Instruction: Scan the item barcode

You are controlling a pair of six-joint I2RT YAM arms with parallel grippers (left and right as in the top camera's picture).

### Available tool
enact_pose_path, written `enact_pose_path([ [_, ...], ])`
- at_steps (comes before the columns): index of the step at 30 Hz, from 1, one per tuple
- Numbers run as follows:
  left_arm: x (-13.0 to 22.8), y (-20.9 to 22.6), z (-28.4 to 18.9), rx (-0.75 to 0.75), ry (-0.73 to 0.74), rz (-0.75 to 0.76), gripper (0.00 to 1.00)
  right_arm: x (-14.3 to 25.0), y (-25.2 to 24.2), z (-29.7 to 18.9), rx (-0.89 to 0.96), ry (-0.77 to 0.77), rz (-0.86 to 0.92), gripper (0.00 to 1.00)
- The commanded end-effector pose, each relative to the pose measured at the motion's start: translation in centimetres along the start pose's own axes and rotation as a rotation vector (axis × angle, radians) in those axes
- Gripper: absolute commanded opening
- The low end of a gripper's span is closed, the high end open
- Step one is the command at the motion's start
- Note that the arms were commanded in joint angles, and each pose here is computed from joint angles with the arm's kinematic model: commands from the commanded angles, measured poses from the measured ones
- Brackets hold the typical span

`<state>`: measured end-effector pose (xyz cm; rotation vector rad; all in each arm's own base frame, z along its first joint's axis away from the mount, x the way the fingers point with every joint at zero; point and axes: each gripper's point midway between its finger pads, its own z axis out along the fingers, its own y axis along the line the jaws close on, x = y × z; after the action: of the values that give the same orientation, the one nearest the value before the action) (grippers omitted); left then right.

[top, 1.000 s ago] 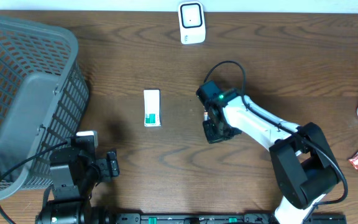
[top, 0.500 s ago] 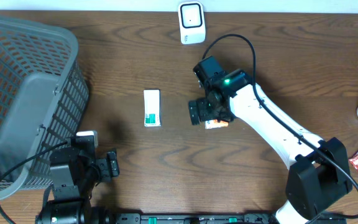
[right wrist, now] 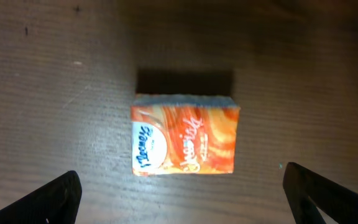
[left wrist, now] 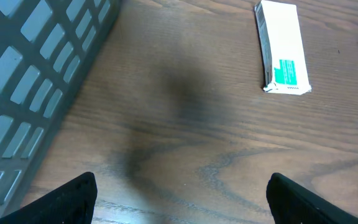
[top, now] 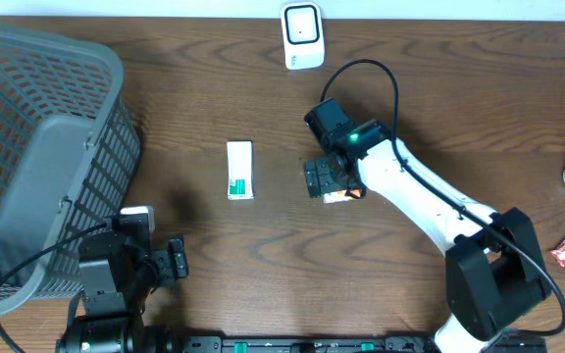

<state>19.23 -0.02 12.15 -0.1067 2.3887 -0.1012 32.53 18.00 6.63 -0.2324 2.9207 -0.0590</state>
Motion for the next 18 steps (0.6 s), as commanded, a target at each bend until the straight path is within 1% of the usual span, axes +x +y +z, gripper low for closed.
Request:
enact_pose_path([
  [1,-0.1,-0.2,-0.1,0.011,-0.003,0.016,0.88,-0.1,0.0,1.4,0.028,0.001,-0.042,0.99],
  [7,-0.1,-0.2,-0.1,0.011,-0.003,0.016,0.88,0.3,-0.6,3.5,0.048,0.049,-0.023,0.99],
  [15,-0.1,-0.2,-0.1,0.011,-0.003,0.016,0.88,1.1,-0.7,5.6,0.028,0.119,-0.001,0.99],
  [18,-0.1,-0.2,-0.1,0.011,-0.003,0.016,0.88,1.6,0.0,6.2,-0.006,0.148,0.012,0.99],
])
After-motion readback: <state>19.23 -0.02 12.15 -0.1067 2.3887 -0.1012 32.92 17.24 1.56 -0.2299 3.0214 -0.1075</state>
